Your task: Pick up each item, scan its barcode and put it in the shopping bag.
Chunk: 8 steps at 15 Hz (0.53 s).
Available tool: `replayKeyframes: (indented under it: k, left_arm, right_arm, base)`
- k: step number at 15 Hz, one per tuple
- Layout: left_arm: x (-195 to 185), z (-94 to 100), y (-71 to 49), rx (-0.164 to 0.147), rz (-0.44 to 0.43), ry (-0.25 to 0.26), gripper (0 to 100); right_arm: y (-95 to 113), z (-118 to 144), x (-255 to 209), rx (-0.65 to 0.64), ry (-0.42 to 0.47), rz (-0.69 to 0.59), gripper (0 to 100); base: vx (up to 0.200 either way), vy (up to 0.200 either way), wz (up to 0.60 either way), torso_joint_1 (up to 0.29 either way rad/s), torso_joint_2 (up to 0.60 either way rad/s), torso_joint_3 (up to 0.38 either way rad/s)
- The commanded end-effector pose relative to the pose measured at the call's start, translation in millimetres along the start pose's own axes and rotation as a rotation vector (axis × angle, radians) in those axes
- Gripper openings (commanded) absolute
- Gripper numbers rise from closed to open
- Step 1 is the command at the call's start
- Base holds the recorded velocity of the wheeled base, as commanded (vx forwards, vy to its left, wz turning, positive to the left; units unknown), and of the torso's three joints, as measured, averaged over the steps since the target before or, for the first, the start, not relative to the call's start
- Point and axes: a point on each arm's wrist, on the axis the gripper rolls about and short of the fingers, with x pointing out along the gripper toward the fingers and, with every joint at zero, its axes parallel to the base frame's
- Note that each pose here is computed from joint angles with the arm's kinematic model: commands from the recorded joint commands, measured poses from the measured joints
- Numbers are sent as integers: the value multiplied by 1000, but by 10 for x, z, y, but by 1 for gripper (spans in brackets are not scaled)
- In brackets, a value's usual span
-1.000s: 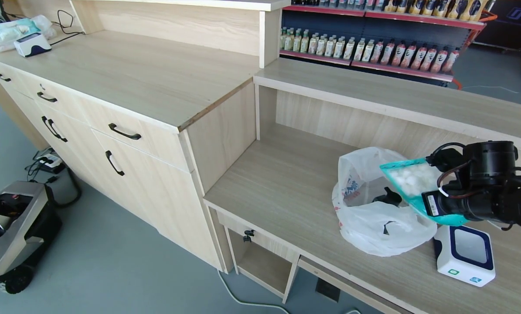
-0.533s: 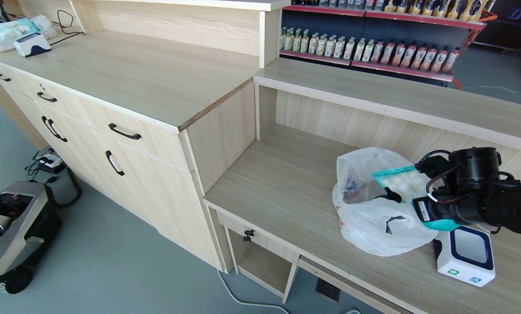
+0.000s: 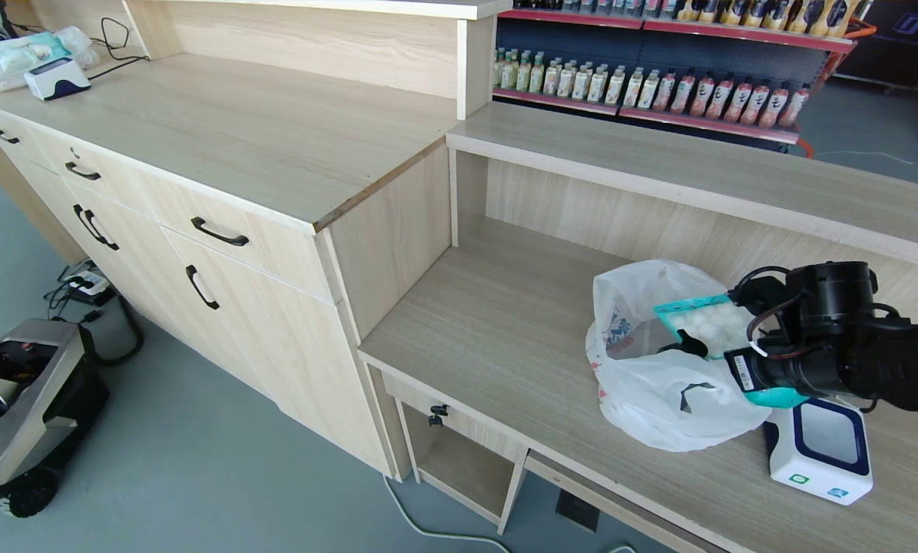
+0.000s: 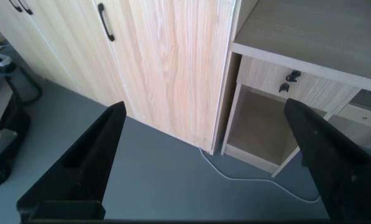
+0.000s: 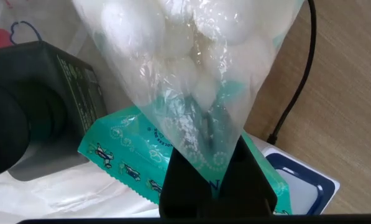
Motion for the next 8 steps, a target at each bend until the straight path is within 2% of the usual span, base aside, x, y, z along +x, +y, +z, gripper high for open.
replayKeyframes:
  k: [1,5,8]
  left_arm:
    - [0,1,0,0,0,-1,100]
    - [0,1,0,0,0,-1,100]
    - [0,1,0,0,0,-1,100]
  right_arm:
    - [2,-9,-1,-1,2,4,0]
    - [29,-28,-15,-3,-15,109,0]
    - [39,-57,-3,-7,-2,115,0]
  base:
    - [0,0,0,0,0,0]
    - [0,0,0,0,0,0]
    - [0,0,0,0,0,0]
